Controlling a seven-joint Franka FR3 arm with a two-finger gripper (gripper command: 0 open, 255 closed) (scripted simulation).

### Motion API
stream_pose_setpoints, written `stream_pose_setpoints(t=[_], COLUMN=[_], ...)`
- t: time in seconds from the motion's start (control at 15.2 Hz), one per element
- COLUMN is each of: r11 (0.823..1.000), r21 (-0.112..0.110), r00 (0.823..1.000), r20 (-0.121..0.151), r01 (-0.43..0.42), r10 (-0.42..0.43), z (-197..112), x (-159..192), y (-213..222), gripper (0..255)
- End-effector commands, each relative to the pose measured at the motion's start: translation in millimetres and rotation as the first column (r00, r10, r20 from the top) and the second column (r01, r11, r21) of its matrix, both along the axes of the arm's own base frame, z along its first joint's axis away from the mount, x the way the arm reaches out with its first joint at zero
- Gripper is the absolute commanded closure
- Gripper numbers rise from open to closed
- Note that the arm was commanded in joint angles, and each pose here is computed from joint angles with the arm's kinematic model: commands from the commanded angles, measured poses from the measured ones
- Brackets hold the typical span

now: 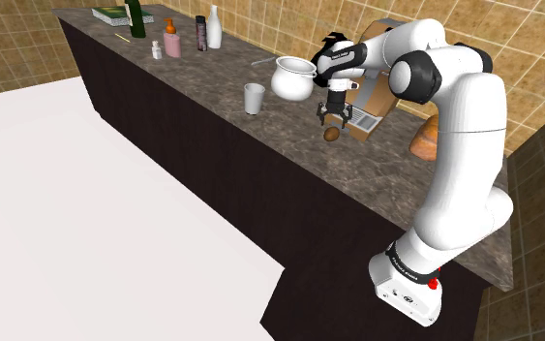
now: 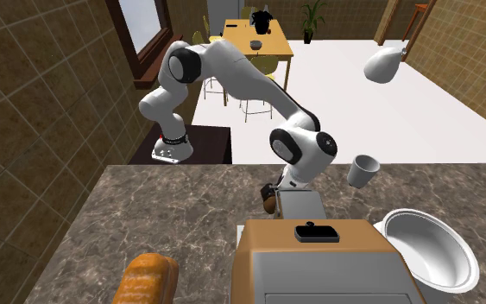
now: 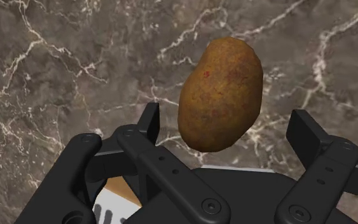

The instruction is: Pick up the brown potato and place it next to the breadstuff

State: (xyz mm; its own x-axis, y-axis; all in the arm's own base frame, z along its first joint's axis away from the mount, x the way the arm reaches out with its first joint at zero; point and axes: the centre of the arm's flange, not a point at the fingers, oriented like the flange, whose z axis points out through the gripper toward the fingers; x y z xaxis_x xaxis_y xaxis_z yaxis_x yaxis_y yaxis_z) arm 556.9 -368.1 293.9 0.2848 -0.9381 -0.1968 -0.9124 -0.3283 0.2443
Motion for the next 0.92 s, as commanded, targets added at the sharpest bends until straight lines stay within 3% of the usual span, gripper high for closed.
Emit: stream_pose_setpoints(t=[0.0,0.33,0.79,0.86], r11=[1.000,1.000,1.000,1.000], r21=[-0.001,-0.001,-0.001,-0.001], r00=[1.000,1.000,1.000,1.000], r20=[-0.001,-0.001,-0.001,-0.001], r01=[0.005,0.005,0.005,0.005], r10=[-0.005,-0.005,-0.005,-0.005], z=[-10,-33,-33,-33], x=[-3,-10,-10,-10], y=[-1,2,2,2], gripper=[0,0,0,255])
